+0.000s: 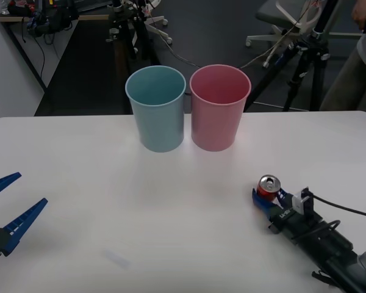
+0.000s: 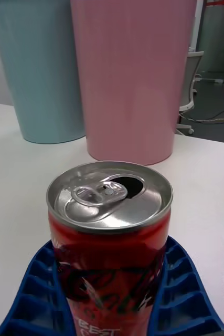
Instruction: Grasp the object on the table and drop it into the matching bin: aluminum can to the light blue bin, PET bottle to the pink bin.
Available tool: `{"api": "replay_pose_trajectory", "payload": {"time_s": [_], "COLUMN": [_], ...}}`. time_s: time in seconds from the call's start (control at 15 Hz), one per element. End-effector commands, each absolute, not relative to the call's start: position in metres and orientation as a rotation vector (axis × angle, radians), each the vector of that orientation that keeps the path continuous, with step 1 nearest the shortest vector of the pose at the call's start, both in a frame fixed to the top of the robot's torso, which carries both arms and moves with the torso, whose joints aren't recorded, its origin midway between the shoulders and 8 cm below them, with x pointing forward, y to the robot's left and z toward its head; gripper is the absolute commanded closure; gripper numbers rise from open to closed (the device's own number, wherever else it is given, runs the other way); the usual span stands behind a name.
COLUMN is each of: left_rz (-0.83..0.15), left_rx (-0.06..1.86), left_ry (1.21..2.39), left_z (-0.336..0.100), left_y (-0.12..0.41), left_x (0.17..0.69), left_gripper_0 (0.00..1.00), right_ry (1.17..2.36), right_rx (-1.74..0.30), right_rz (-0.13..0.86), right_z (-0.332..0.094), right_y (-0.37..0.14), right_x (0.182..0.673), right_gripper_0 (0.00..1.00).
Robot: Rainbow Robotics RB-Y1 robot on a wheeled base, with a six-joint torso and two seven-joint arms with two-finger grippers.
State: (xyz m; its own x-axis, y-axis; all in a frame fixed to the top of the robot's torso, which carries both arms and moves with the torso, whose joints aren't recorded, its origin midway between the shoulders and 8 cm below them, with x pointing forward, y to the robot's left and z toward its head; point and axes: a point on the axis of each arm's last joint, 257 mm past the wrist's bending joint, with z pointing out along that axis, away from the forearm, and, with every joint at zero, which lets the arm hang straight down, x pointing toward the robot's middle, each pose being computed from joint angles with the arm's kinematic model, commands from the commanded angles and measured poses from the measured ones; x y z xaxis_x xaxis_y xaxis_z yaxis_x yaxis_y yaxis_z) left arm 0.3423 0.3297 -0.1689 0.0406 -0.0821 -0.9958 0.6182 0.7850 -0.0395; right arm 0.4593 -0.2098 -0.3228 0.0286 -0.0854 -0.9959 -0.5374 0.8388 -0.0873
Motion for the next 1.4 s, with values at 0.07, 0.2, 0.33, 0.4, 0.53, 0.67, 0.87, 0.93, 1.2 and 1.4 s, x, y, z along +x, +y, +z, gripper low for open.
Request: {"api": "replay_pose_trajectory", "payload": {"time_s": [0.07, 0.2, 0.33, 0.4, 0.53, 0.67, 0.87, 0.93, 1.2, 1.4], "left_rz": [-0.567, -0.567, -0.567, -0.567, -0.567, -0.567, -0.567, -0.567, -0.567, -0.567], "left_rx": [0.465, 0.465, 0.465, 0.465, 0.465, 0.465, 0.465, 0.465, 0.465, 0.465], "left_ry": [1.441, 1.441, 1.441, 1.441, 1.441, 1.441, 1.441, 1.441, 1.441, 1.441], "left_z": [-0.169, -0.169, -0.169, -0.169, -0.169, -0.169, -0.169, -0.169, -0.169, -0.169], "left_y": [0.330, 0.330, 0.330, 0.330, 0.330, 0.330, 0.330, 0.330, 0.330, 0.330], "left_x": [0.342, 0.342, 0.342, 0.342, 0.342, 0.342, 0.342, 0.342, 0.342, 0.342], "left_gripper_0": [0.00, 0.00, 0.00, 0.00, 0.00, 0.00, 0.00, 0.00, 0.00, 0.00], "right_ry": [1.519, 1.510, 1.495, 1.484, 1.463, 1.444, 1.425, 1.418, 1.344, 1.295], "right_rx": [-0.511, -0.505, -0.503, -0.500, -0.481, -0.473, -0.481, -0.481, -0.506, -0.527], "right_rz": [0.372, 0.378, 0.384, 0.388, 0.432, 0.445, 0.424, 0.423, 0.447, 0.464], "right_z": [-0.322, -0.318, -0.310, -0.303, -0.283, -0.262, -0.222, -0.210, -0.142, -0.102], "right_y": [-0.213, -0.214, -0.213, -0.212, -0.207, -0.200, -0.187, -0.182, -0.153, -0.134], "right_x": [0.460, 0.460, 0.459, 0.458, 0.452, 0.445, 0.435, 0.432, 0.413, 0.406], "right_gripper_0": [1.00, 1.00, 1.00, 1.00, 1.00, 1.00, 1.00, 1.00, 1.00, 1.00]}}
